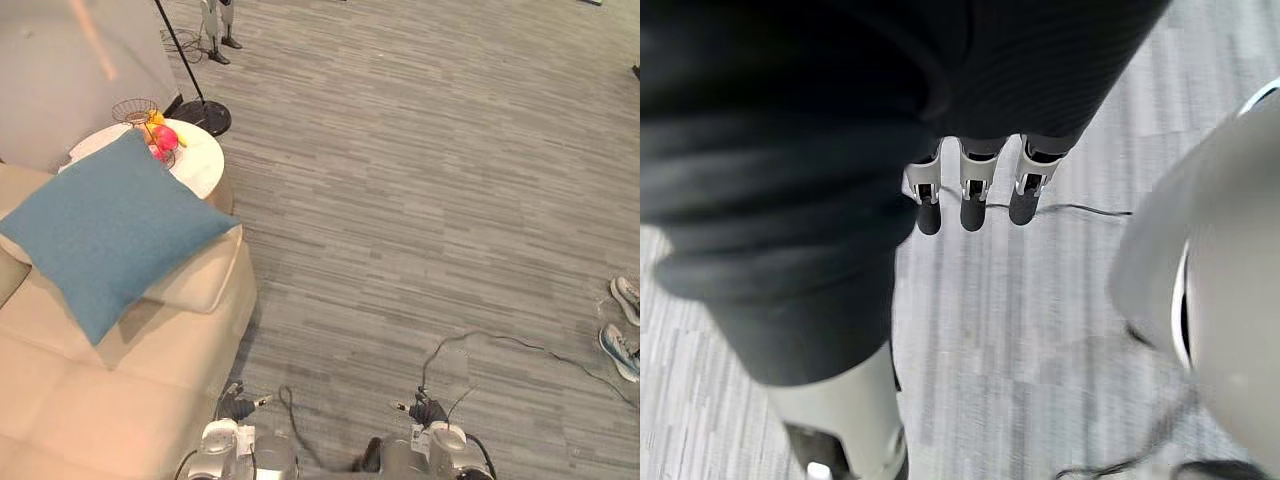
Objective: Pick up cushions and gather them together orderly.
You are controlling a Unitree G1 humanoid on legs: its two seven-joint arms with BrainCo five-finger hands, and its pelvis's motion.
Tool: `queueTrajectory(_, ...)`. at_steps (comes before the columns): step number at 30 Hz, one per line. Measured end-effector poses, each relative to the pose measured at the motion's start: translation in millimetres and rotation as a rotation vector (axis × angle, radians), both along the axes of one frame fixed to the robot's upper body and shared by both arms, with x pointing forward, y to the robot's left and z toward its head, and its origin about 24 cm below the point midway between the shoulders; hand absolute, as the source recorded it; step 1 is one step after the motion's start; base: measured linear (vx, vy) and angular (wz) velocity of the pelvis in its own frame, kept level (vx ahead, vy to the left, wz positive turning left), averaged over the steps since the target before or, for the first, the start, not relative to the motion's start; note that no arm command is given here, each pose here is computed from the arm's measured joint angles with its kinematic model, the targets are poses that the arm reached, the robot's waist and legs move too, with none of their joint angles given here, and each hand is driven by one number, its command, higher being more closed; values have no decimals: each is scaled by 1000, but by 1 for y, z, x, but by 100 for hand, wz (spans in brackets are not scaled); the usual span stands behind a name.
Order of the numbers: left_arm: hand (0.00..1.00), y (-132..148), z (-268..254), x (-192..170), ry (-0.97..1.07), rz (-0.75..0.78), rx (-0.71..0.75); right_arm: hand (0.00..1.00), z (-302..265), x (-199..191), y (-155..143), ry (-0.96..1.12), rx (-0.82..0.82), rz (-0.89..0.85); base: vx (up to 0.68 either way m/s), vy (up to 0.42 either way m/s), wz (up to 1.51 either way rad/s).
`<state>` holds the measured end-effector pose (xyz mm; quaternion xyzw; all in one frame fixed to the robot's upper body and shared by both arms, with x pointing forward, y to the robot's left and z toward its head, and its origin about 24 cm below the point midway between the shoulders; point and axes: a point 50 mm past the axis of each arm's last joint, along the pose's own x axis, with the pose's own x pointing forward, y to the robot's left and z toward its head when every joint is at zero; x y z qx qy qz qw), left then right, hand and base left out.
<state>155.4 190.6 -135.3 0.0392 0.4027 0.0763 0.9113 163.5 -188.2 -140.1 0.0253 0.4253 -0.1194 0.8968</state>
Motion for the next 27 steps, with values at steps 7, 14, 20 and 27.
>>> queueTrajectory(7,0,-11,-11,-23,59,52,-47,0,-4,-16,-16,36,-31,-27,400,-360,91)
queueTrajectory(14,0,-11,-5,-11,6,45,-53,0,-2,-12,-13,15,-6,-52,240,-182,59)
queueTrajectory(20,0,-4,0,1,-13,3,-12,0,-3,-9,-3,7,20,-58,258,103,72)
queueTrajectory(27,0,2,-4,-9,18,10,-2,0,-2,-5,6,-2,48,-40,264,155,43)
